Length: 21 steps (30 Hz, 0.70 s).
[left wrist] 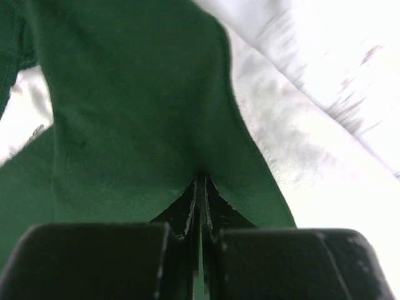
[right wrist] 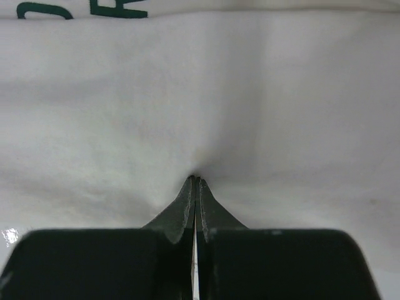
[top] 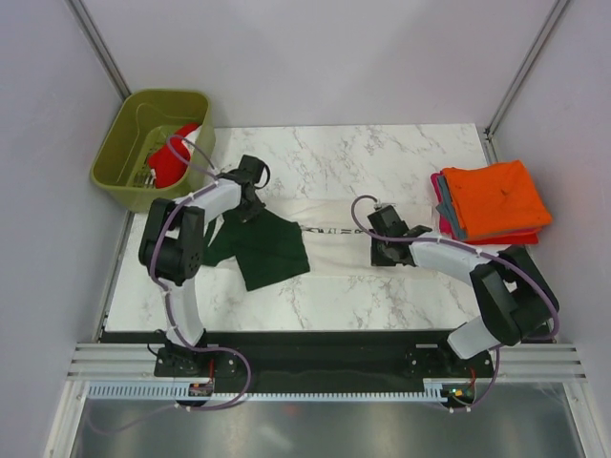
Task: Fold and stack the t-shirts
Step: Fold the tshirt
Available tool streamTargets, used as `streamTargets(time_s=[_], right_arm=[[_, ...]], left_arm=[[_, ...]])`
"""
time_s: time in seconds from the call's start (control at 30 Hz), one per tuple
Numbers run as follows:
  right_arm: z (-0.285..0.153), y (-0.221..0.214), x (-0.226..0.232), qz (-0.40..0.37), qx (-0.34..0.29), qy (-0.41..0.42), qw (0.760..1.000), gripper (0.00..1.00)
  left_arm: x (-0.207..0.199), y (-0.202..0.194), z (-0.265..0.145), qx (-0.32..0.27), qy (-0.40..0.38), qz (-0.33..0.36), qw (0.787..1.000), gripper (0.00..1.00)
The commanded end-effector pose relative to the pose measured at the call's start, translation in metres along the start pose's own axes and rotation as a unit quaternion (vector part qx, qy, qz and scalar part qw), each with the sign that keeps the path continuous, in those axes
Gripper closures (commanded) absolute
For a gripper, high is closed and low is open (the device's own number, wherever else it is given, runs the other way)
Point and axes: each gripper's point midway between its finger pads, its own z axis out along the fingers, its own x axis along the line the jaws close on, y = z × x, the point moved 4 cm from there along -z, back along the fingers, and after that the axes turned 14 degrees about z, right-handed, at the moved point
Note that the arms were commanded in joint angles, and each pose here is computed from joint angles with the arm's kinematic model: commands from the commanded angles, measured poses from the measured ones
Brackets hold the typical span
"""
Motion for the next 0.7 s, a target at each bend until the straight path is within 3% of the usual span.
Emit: streamTargets(time_s=[0.0, 0.03, 0.1, 0.13, 0.23, 0.53, 0.63, 0.67], right_arm=[[0.01, -0.031, -0.003, -0.019, 0.029, -0.024, 0.999, 1.0], [0.01, -0.036, 0.0, -0.017, 0.033, -0.021, 0.999, 1.0], [0.008, -0.051, 0.012, -0.034, 0.039, -0.011, 0.999, 1.0], [0.007, -0.057, 0.019, -0.029, 0.04, -0.007, 0.999, 1.0], [-0.003, -0.074, 0.051, -0.052, 0.03, 0.019, 0.998, 1.0], [-0.022, -0.123, 0.2, -0.099, 0.086, 0.229, 0.964, 1.0], [-0.038, -0.111, 0.233, -0.119, 0.079, 0.282, 0.949, 0.93], [-0.05, -0.1, 0.241, -0.121, 0.061, 0.299, 0.945, 0.82]], left_arm=[[-0.018, 0.007, 0.033, 0.011, 0.012, 0.032, 0.999, 0.98], [-0.033, 0.028, 0.03, -0.005, -0.006, 0.033, 0.999, 0.98], [-0.043, 0.023, 0.05, 0.029, -0.004, 0.067, 0.997, 0.98], [-0.062, 0.047, 0.046, 0.009, -0.024, 0.067, 0.997, 0.98], [-0.093, 0.062, 0.054, 0.02, -0.069, 0.085, 0.994, 0.98], [-0.154, 0.104, 0.068, -0.013, -0.18, 0.115, 0.977, 0.98], [-0.176, 0.105, 0.072, -0.01, -0.252, 0.128, 0.959, 0.98], [-0.179, 0.105, 0.073, -0.011, -0.262, 0.129, 0.956, 0.98]])
